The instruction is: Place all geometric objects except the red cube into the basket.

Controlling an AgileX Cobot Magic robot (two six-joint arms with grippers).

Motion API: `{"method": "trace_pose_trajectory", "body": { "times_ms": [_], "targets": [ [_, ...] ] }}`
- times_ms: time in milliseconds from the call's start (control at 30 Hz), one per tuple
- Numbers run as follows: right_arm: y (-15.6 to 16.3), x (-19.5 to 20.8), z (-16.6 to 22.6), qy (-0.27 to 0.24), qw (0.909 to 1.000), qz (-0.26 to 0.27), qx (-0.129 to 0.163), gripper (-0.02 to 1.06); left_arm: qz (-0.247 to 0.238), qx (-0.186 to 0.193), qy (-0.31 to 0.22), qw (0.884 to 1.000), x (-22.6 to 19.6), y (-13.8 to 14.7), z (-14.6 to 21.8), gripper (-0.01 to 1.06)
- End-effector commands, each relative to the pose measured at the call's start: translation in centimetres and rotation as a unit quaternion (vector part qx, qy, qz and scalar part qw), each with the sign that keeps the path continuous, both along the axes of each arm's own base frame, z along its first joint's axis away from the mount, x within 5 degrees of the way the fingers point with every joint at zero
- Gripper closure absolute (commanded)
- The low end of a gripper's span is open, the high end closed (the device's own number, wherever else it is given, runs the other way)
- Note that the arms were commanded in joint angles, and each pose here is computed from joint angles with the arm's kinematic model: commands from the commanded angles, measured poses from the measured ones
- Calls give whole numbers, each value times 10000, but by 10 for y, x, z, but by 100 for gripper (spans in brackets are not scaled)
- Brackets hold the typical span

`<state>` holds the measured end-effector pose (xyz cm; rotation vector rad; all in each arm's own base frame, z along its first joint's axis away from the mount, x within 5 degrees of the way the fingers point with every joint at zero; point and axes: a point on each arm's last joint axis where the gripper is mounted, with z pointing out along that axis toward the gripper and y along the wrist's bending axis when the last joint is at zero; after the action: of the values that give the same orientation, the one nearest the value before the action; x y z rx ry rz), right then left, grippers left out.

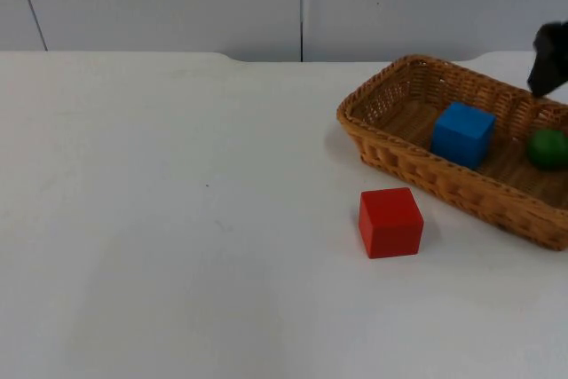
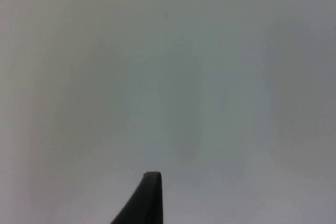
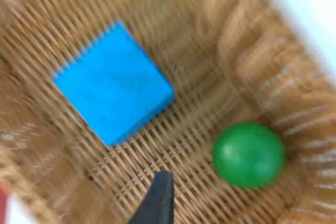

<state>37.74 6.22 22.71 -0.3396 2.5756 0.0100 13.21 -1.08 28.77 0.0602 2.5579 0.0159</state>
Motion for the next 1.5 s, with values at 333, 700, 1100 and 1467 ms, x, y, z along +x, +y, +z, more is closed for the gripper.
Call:
{"method": "trace_pose_trajectory", "body": {
  "times_ms": [333,700,1100,1467],
  "targets": [
    [-16,-103,129,-1012,9945,1,284,21,11,28,-138,9999,1,1,1,0],
    [-30,-190,142,-1682,9847,-2,462,21,67,-50,-226,9997,-6,1,5,0],
    [-43,-302,104,-2210,9705,-17,967,21,69,-364,-2113,9767,-79,10,40,0],
    [-55,-372,80,-3189,9418,67,1067,21,73,-465,-3621,9310,-158,21,40,0]
  ]
}}
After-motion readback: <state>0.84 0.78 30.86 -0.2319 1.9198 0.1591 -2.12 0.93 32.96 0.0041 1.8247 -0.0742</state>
